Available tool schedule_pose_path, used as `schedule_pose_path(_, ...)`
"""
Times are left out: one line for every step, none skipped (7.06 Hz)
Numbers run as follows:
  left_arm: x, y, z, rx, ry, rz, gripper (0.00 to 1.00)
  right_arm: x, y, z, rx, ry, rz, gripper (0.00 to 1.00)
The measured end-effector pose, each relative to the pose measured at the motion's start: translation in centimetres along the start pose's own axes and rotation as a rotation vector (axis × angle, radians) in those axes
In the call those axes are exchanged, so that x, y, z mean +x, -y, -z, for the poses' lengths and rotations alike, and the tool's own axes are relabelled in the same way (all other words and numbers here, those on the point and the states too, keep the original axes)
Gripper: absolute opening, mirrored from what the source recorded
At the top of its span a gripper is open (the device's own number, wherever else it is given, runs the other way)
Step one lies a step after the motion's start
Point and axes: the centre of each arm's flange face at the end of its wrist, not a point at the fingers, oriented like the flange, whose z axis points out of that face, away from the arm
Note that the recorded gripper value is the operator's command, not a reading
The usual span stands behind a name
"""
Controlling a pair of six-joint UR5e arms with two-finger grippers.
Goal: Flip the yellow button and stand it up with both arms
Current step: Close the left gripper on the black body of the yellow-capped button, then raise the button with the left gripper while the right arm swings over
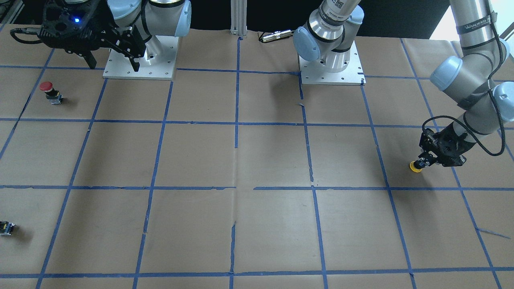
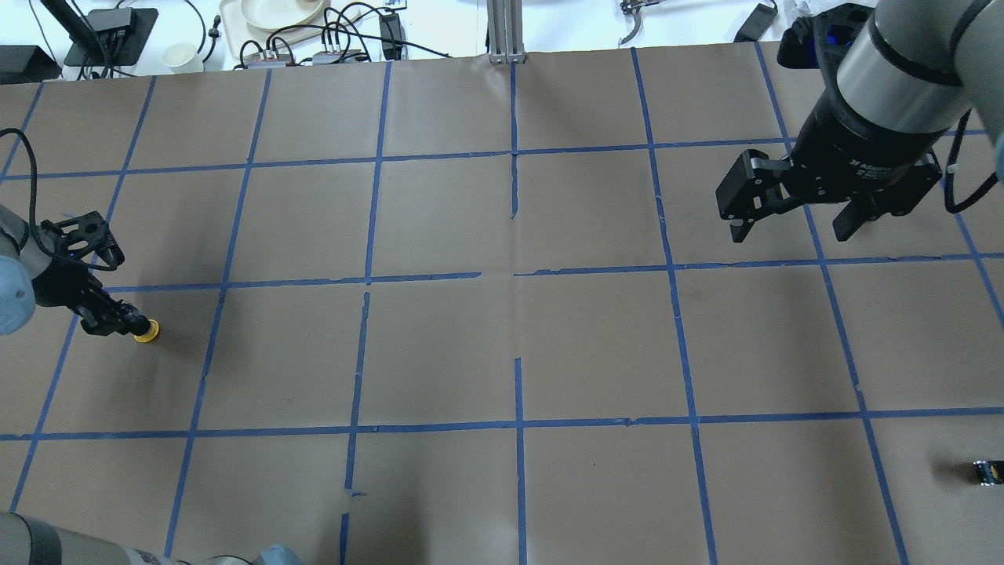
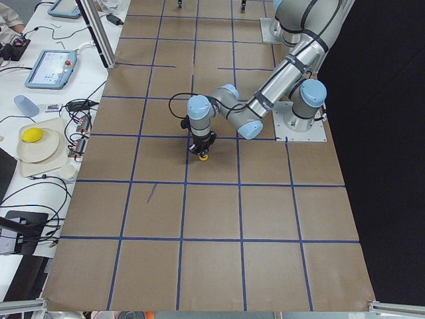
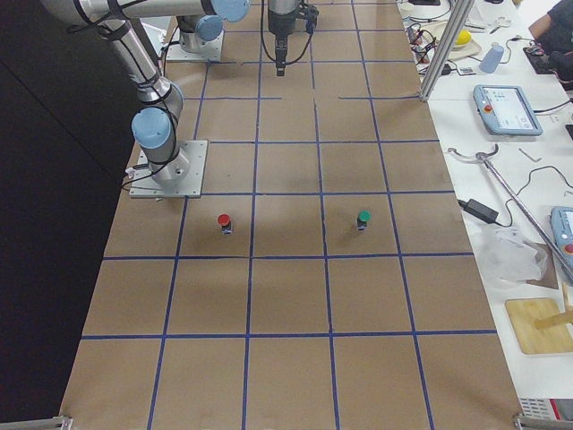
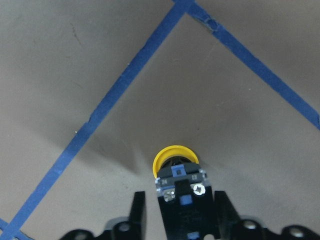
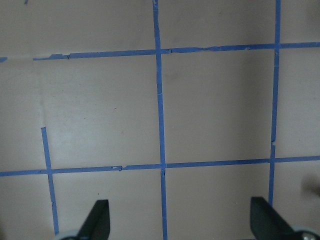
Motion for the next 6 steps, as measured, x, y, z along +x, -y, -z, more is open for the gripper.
schedule_pose_path(-0.1, 0.4, 1.0, 0.015, 0.016, -0.004, 0.02, 0.1, 0.0, 0.0, -0.001, 0.000, -0.005, 1.00)
schedule_pose_path(0.1, 1.2, 2.5, 0.040, 0.023, -0.010, 0.02, 0.1, 0.1, 0.0, -0.002, 0.001, -0.004, 1.00)
schedule_pose_path(0.9, 2.8, 4.7, 0.079, -0.004, 0.004, 0.02, 0.2, 0.1, 0.0, 0.000, 0.001, 0.014, 1.00)
schedule_pose_path(2.3, 5.0, 6.8, 0.133, -0.068, 0.046, 0.02, 0.1, 0.1, 0.0, -0.002, 0.000, 0.034, 1.00)
schedule_pose_path(4.2, 8.0, 8.4, 0.202, -0.158, 0.091, 0.02, 0.2, 0.1, -0.2, -0.010, -0.001, 0.039, 1.00)
schedule_pose_path(6.7, 11.2, 9.8, 0.283, -0.255, 0.141, 0.02, 0.3, 0.1, -0.3, -0.020, 0.011, 0.039, 1.00)
